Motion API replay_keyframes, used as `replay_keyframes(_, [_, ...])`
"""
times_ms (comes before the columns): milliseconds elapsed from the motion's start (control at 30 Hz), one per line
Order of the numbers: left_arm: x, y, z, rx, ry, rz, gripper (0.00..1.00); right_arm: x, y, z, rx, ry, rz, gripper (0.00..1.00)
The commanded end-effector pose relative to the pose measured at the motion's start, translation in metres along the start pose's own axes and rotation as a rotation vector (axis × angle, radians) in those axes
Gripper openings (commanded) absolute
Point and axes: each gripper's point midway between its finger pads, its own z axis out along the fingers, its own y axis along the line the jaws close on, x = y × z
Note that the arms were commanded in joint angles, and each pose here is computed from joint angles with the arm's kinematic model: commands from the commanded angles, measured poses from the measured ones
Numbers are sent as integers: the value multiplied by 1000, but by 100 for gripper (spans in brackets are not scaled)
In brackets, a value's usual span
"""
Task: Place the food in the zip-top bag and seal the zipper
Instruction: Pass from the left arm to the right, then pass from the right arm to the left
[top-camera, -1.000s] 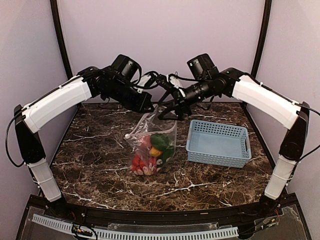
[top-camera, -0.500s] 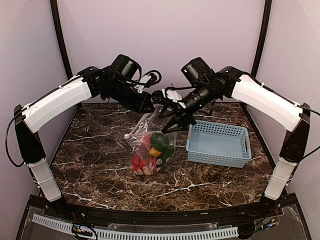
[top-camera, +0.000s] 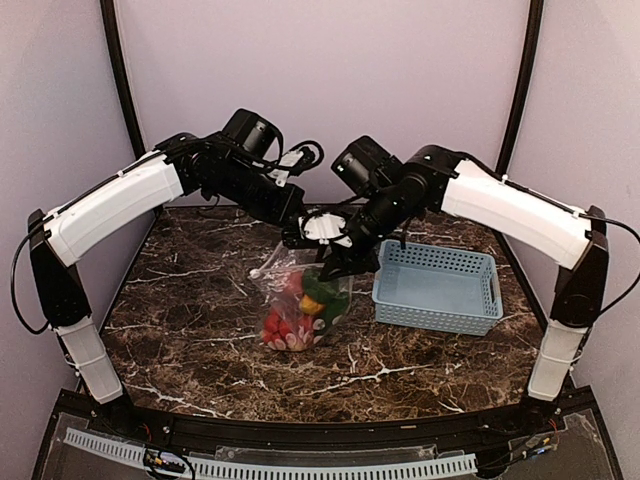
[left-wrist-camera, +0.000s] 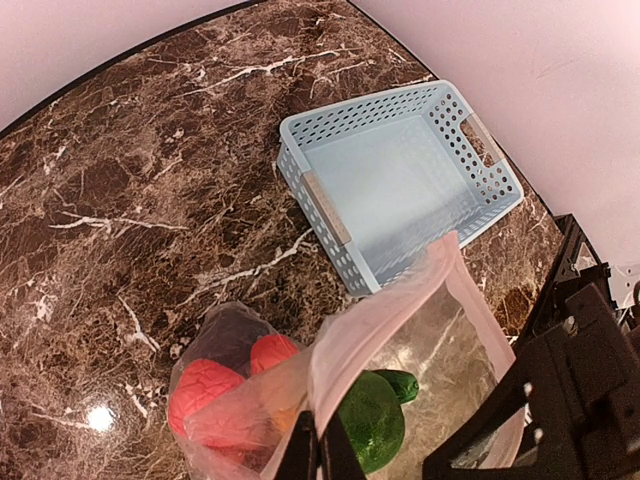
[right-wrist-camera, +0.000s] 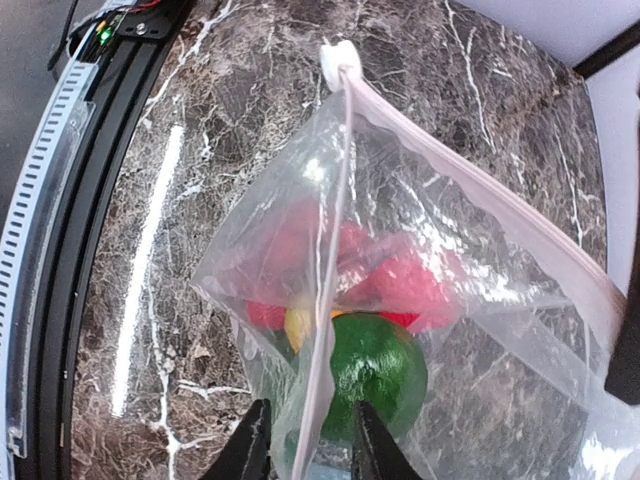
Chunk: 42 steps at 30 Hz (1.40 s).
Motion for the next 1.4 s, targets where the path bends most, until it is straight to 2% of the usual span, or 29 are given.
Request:
replay_keyframes(0, [-12,-9,-29,19,-63,12,1,-2,2,6,26,71,-39,17])
replay_keyframes(100, [-13,-8,-31,11,-74,19,1,-5,1,7,45,74,-59,0])
replay_keyframes(167, [-16,-7,-35,5,-89,35,3,-10,-3,3,61,63,-62,0])
replay_keyframes(233, [-22,-5,-50,-26,-130,71,20,-17,-9,-6,97,40,-68,0])
replay_keyframes(333, [-29,6,-79,-119,-230,99,37,-33,-20,-29,160,-19,-63,0])
replay_keyframes(367, [-33,11,-100,-164,-314,110,47,-39,-22,-37,166,-48,-55,0])
replay_keyframes(433, [-33,15,-128,-191,-457,125,57,-48,-22,-47,149,-106,-28,0])
replay_keyframes(500, [-26,12,-154,-174,-600,139,62,-49,-22,-46,122,-123,-5,0])
replay_keyframes(600, [-10,2,-173,-89,-754,159,62,-45,-22,-36,100,-113,10,0])
replay_keyframes(667, [25,3,-163,-34,-752,161,58,-46,-22,-35,95,-122,19,0])
replay_keyframes(800, [60,-2,-152,61,-751,161,49,-51,-27,-42,116,-142,30,0])
replay_keyframes(933, [84,-1,-148,98,-770,180,49,-49,-31,-46,129,-146,46,0])
replay_keyframes(1100, [97,-5,-124,154,-734,200,51,-47,-30,-45,122,-147,61,0])
replay_keyframes(1367, [87,-4,-102,157,-751,224,48,-52,-28,-50,119,-166,67,0])
